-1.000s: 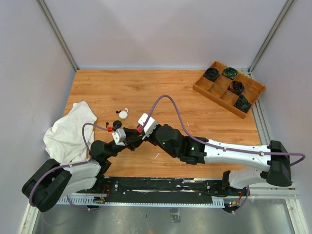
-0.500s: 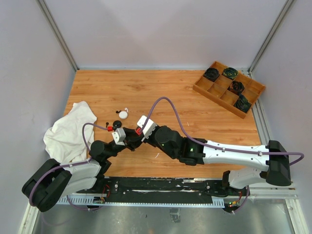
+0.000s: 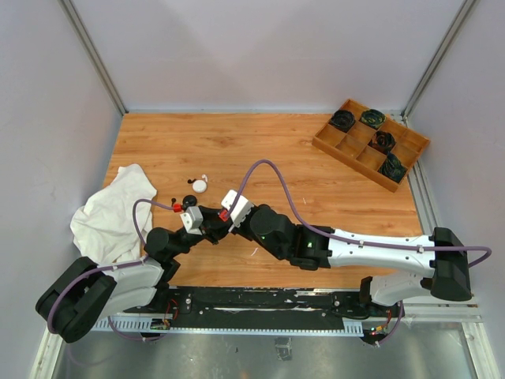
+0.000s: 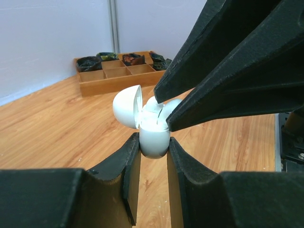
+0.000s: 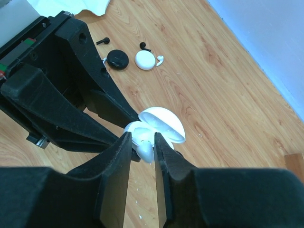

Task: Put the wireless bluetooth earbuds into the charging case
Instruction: Place the earbud in the charging case.

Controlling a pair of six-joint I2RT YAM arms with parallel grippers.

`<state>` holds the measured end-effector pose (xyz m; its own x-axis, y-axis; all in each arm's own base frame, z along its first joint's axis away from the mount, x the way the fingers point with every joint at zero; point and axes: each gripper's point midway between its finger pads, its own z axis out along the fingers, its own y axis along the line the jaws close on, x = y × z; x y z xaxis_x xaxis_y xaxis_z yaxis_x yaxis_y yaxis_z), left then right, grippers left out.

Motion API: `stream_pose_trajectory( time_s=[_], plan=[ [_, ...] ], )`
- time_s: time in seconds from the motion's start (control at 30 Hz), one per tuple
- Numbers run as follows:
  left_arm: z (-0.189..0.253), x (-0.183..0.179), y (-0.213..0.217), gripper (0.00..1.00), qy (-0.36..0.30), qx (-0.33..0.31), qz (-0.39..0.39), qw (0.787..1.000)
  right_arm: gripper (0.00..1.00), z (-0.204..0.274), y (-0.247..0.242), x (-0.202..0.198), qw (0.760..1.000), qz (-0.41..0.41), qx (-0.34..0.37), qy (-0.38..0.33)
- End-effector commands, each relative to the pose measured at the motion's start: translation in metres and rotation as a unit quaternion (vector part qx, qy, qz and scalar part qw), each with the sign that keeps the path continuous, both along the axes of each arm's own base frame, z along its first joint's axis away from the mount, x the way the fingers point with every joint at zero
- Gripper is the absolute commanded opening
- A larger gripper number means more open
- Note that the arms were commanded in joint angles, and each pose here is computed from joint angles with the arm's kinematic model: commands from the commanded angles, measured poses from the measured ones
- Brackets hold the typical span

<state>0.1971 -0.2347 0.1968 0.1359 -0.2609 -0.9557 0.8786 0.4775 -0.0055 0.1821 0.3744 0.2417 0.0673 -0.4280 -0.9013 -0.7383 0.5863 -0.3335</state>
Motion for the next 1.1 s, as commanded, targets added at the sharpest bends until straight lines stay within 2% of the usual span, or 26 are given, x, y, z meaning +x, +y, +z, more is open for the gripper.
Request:
stream_pose_trajectory(
  time_s=[0.0, 0.2, 0.6, 0.9, 1.07],
  plan=[
    [0.012, 0.001, 0.003, 0.0, -0.02, -0.016, 0.007, 1.0, 0.27, -0.011, -0.001, -0.005, 1.0, -0.01, 0.003, 0.015],
    [0.012, 0.001, 0.002, 0.0, -0.02, -0.015, 0.006, 1.0, 0.34, 0.002, -0.002, -0.007, 1.0, -0.009, 0.02, 0.018],
    [0.011, 0.0, 0.001, 0.0, -0.02, -0.013, 0.002, 1.0, 0.57, 0.041, -0.027, -0.008, 0.999, -0.016, 0.043, 0.006],
    [0.011, -0.001, 0.0, 0.0, -0.021, -0.011, -0.001, 1.0, 0.6, 0.029, -0.05, 0.014, 0.997, -0.078, 0.009, -0.008],
    [0.011, -0.001, 0.0, 0.0, -0.021, -0.011, -0.002, 1.0, 0.6, 0.018, -0.049, 0.019, 0.996, -0.084, -0.002, 0.001]
  ],
)
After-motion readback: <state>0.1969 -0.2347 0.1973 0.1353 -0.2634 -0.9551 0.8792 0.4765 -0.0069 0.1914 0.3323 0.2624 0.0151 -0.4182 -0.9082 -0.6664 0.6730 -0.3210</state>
